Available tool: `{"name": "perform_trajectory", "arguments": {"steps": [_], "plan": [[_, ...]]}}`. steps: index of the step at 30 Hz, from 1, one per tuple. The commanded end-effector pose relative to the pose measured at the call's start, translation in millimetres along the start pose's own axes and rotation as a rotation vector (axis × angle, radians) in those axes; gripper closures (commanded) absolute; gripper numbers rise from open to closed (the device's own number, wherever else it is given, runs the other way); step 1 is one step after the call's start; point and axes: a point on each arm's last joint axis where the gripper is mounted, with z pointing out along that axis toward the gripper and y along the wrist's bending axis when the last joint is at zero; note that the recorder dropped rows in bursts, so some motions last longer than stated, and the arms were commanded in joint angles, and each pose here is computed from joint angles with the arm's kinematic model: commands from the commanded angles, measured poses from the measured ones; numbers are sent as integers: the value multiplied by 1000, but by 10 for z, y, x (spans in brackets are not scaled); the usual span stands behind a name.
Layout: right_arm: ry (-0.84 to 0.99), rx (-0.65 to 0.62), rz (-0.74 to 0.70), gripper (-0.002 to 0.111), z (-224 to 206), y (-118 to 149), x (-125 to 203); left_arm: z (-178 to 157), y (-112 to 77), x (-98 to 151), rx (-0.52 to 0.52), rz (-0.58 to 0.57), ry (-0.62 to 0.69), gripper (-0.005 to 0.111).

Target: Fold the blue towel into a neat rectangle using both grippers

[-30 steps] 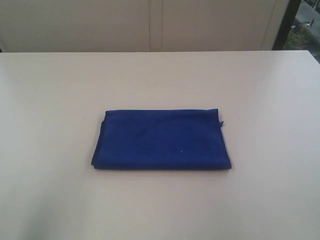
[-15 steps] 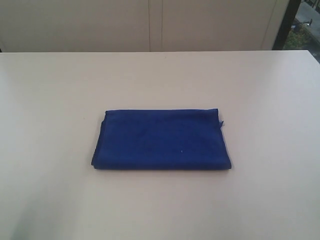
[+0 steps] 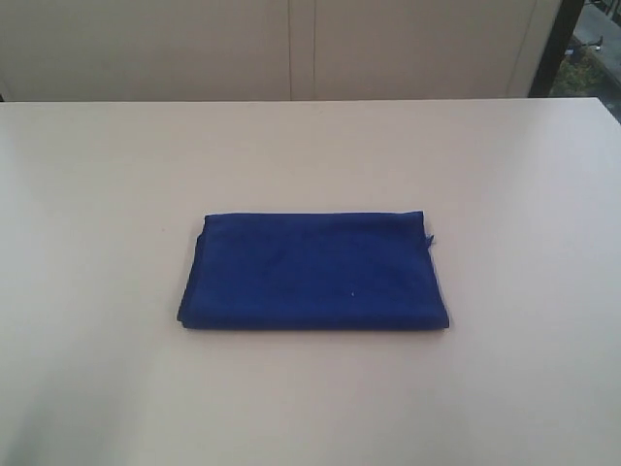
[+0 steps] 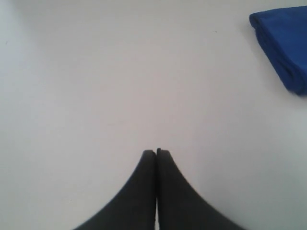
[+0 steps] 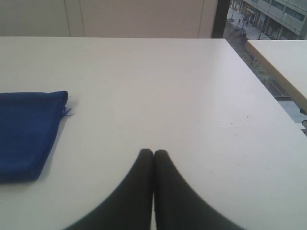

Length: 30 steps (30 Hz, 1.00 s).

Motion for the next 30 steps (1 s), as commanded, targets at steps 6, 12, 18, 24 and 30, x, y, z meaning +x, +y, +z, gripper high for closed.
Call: {"name": "perform_trajectory", "arguments": {"steps": [6,12,18,24,30], "plan": [[-8,7,5,108,0,-3,6,30,6,72,-11,-47,25,107],[-8,7,5,108,0,-3,6,33,12,62,-17,-50,10,107],[-8,7,5,108,0,-3,6,33,12,62,-17,-46,10,107],[-8,7,5,108,0,-3,6,33,12,62,-17,-46,10,107],[-8,7,5,108,0,-3,6,33,12,62,-17,-46,10,107]]}}
